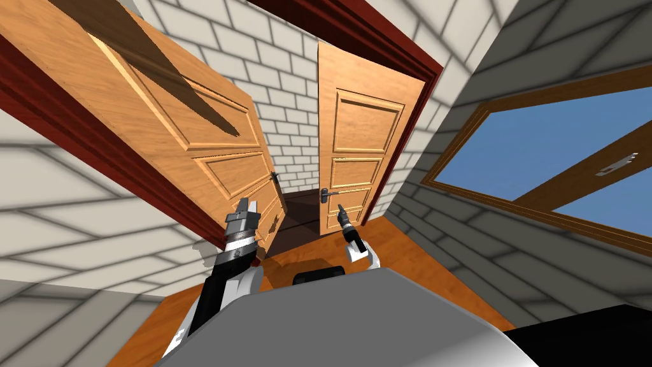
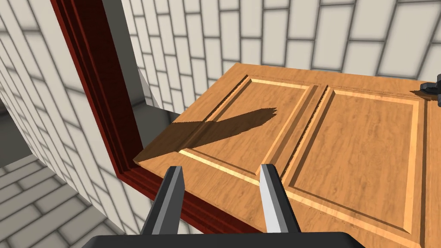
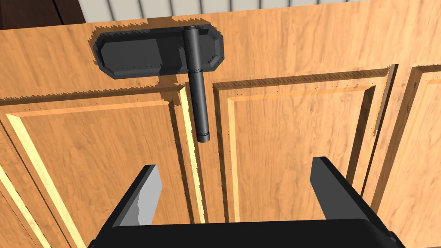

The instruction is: Push the door open

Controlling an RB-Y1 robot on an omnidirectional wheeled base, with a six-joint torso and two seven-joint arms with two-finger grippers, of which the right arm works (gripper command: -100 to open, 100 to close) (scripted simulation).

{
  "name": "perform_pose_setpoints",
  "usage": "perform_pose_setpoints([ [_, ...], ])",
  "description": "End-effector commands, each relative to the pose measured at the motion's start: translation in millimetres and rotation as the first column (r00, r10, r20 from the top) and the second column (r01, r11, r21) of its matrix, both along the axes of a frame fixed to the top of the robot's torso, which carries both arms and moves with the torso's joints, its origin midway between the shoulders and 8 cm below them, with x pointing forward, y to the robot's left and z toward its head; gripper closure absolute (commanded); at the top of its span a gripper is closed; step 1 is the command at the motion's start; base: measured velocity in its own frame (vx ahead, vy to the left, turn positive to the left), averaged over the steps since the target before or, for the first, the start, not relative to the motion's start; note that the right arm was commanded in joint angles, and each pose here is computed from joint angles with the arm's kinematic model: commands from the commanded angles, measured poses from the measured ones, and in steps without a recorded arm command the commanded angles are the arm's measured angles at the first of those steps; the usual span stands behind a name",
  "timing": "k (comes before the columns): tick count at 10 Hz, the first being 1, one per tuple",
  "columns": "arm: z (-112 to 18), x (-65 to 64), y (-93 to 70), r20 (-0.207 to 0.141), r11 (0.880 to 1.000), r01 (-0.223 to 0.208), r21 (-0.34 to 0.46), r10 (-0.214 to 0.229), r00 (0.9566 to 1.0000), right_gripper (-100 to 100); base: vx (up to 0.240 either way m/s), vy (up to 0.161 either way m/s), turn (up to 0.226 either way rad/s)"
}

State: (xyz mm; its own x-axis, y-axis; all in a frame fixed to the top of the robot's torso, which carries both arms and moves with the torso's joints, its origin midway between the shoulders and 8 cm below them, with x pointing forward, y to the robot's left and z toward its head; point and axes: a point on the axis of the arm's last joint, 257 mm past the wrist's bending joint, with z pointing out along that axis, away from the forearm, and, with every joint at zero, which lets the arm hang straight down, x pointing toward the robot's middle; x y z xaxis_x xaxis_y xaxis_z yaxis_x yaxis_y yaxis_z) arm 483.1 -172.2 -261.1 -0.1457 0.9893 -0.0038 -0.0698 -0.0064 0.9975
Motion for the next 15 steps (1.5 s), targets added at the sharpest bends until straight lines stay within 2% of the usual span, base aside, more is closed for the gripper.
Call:
perform_pose_setpoints([
  [1, -12.7, -0.1, 5.4, -0.028, 1.0, -0.012, -0.002, 0.012, 0.9995, -100, 0.104, -0.141, 0.074],
  [3, -27.3, 1.3, 11.7, -0.061, 1.0, -0.026, -0.006, 0.026, 0.9978, -100, 0.103, -0.152, 0.077],
  [4, -23.7, -0.2, 10.1, -0.05, 1.0, -0.022, -0.005, 0.022, 0.9985, -100, 0.041, -0.062, 0.017],
  [15, -31.3, 15.3, 2.6, -0.058, 1.0, 0.004, 0.0, -0.004, 0.9983, -100, 0.19, 0.033, 0.024],
])
